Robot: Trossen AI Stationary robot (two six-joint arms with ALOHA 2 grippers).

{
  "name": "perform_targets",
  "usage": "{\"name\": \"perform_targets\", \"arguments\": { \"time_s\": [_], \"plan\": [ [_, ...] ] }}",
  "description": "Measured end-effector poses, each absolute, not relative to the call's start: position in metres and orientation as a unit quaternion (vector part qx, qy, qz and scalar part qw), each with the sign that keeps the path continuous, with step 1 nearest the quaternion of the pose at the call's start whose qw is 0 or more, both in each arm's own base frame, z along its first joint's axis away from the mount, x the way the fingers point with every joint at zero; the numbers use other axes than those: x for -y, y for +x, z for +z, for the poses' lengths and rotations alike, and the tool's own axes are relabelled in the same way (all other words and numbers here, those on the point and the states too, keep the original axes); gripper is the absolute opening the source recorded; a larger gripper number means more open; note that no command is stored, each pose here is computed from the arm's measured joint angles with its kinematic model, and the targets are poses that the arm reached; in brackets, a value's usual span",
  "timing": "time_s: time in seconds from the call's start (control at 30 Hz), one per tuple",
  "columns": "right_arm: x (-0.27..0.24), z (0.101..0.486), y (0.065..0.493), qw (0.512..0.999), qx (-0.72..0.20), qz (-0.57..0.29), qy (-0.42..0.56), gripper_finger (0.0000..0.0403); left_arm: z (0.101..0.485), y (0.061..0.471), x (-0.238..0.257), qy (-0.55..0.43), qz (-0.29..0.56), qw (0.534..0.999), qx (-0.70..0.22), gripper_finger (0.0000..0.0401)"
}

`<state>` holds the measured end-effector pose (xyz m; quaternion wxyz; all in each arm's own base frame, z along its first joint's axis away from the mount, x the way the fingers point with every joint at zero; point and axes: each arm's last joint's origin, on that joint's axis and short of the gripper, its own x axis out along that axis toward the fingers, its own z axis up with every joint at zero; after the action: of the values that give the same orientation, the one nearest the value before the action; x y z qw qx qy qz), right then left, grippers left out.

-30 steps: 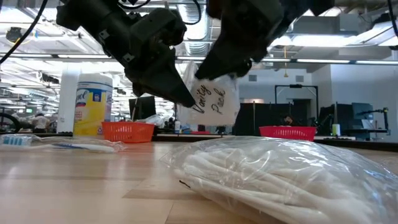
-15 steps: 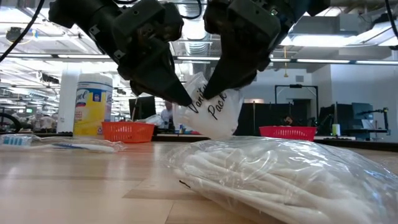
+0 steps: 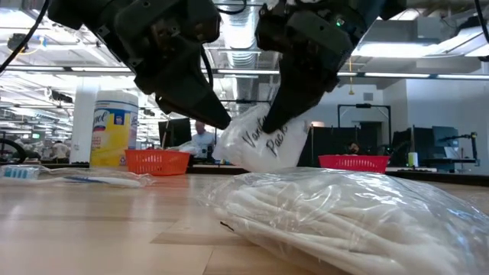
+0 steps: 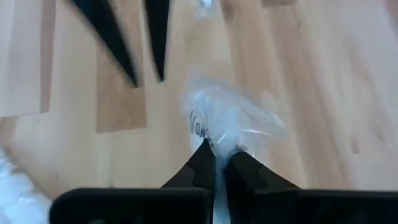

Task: Pick & Place Travel size toiletries
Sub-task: Put the top cotton pack into the top red bin

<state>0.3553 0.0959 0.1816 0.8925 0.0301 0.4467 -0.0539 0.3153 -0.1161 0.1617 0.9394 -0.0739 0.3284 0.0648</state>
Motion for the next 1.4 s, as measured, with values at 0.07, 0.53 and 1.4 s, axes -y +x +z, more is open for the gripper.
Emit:
{"name": "perform_targets", "arguments": {
  "time_s": [0.07, 0.53, 1.4],
  "plan": [
    [-0.094, 0.187, 0.355, 0.896, -0.439, -0.057, 0.036, 0.0011, 0.162, 0.315, 0.118, -0.068, 0.061, 0.940, -0.329, 0.0077],
    [-0.060, 0.279, 0.284, 0.913, -0.364, -0.185, 0.001, 0.0004, 0.173, 0.294, 0.115, -0.088, 0.069, 0.946, -0.305, 0.0201],
    [-0.004, 0.326, 0.148, 0.982, 0.142, -0.038, 0.119, 0.0002, 0.255, 0.322, 0.024, 0.001, 0.102, 0.990, 0.101, 0.0177]
  ]
}}
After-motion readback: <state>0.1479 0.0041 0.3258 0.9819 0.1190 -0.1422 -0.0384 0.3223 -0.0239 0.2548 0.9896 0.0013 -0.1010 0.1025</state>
